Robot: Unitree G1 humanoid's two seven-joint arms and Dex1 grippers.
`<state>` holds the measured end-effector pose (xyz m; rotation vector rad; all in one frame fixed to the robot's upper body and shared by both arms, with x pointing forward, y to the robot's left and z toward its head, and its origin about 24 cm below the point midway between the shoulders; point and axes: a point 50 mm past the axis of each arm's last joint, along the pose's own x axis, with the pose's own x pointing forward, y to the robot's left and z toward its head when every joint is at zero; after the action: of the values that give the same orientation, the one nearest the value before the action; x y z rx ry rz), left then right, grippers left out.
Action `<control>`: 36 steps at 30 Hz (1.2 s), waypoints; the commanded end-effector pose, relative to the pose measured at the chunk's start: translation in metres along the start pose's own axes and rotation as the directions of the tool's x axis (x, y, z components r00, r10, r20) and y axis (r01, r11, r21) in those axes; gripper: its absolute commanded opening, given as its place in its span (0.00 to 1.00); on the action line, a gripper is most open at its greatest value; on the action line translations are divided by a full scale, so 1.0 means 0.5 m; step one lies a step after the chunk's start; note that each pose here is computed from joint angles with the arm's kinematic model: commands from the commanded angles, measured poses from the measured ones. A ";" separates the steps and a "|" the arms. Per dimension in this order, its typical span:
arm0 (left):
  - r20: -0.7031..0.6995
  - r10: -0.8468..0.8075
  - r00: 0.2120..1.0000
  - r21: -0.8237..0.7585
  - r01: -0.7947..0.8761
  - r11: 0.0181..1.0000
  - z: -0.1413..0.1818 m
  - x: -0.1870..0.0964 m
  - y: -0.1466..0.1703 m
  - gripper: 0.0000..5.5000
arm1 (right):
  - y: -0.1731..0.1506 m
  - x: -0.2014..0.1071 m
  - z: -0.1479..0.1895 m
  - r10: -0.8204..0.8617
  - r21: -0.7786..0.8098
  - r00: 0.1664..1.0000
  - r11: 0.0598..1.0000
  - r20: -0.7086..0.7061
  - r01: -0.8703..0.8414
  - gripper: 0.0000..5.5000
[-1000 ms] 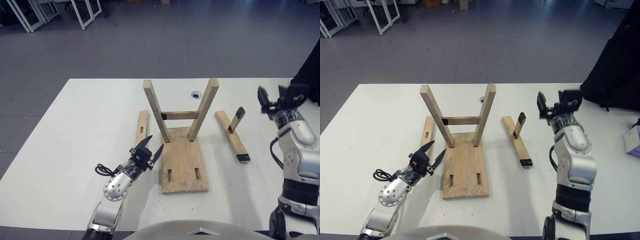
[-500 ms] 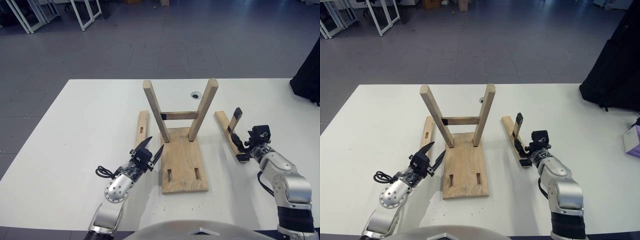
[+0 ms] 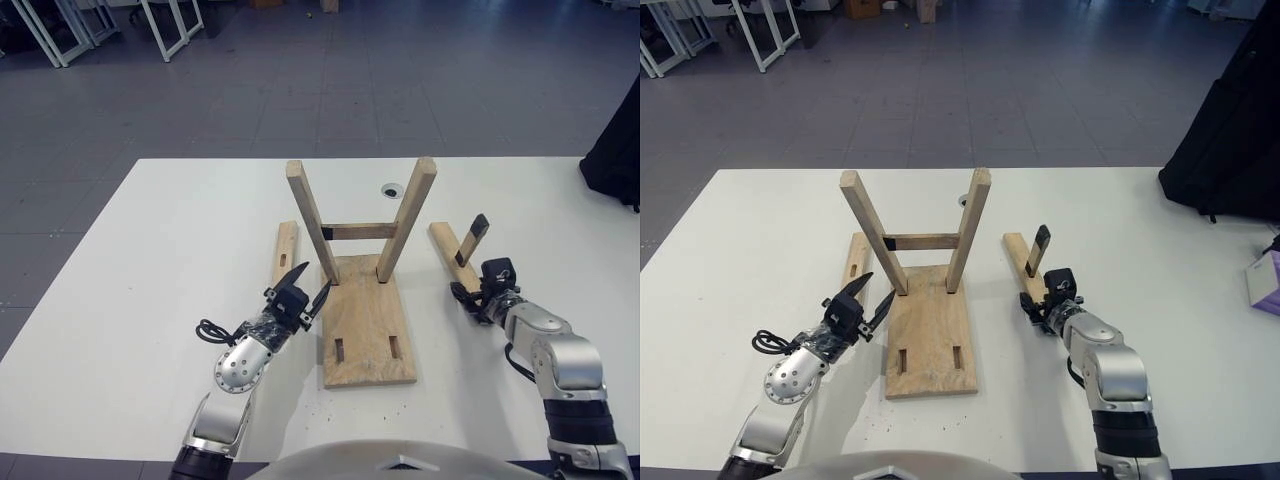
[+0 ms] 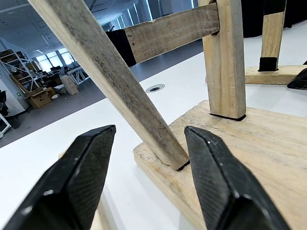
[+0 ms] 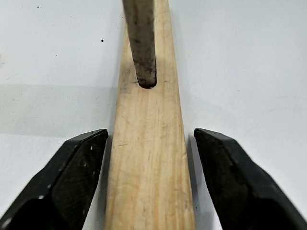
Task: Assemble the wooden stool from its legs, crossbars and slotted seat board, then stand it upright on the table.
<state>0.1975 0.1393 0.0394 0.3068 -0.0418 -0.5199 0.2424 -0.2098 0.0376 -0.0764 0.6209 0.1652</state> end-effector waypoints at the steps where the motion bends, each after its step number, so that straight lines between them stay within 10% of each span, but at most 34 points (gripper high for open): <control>1: -0.004 0.009 1.000 0.007 -0.009 1.000 0.001 0.002 0.004 0.48 | 0.003 0.001 -0.018 0.015 0.051 0.998 0.999 -0.068 -0.012 0.44; 7: 0.016 0.043 0.999 -0.053 -0.042 0.998 -0.001 -0.003 0.010 0.48 | -0.005 0.006 -0.003 0.010 0.055 0.999 0.998 -0.033 -0.008 0.37; 10: 0.057 -0.025 0.998 -0.113 0.031 0.993 0.007 -0.006 0.008 0.48 | 0.004 0.009 0.085 0.112 0.123 0.968 0.982 0.225 -0.142 0.37; 18: 0.253 -0.075 0.964 -0.324 0.158 0.933 0.058 0.004 0.044 0.54 | -0.009 -0.104 0.334 0.345 0.012 0.413 0.756 0.843 -0.655 0.37; 24: 0.537 -0.259 0.803 -0.682 0.593 0.427 0.118 -0.055 0.021 0.72 | 0.091 -0.153 0.270 0.780 -0.244 0.199 0.409 0.593 -0.879 0.37; 36: 0.556 -0.297 0.776 -0.705 0.630 0.326 0.150 -0.050 0.046 0.76 | 0.190 -0.148 0.138 0.955 -0.221 0.095 0.161 0.280 -0.962 0.37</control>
<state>0.1769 0.1507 0.1155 -0.8748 0.0007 -1.1224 0.2099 -0.1198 0.1363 0.4380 0.1599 1.4759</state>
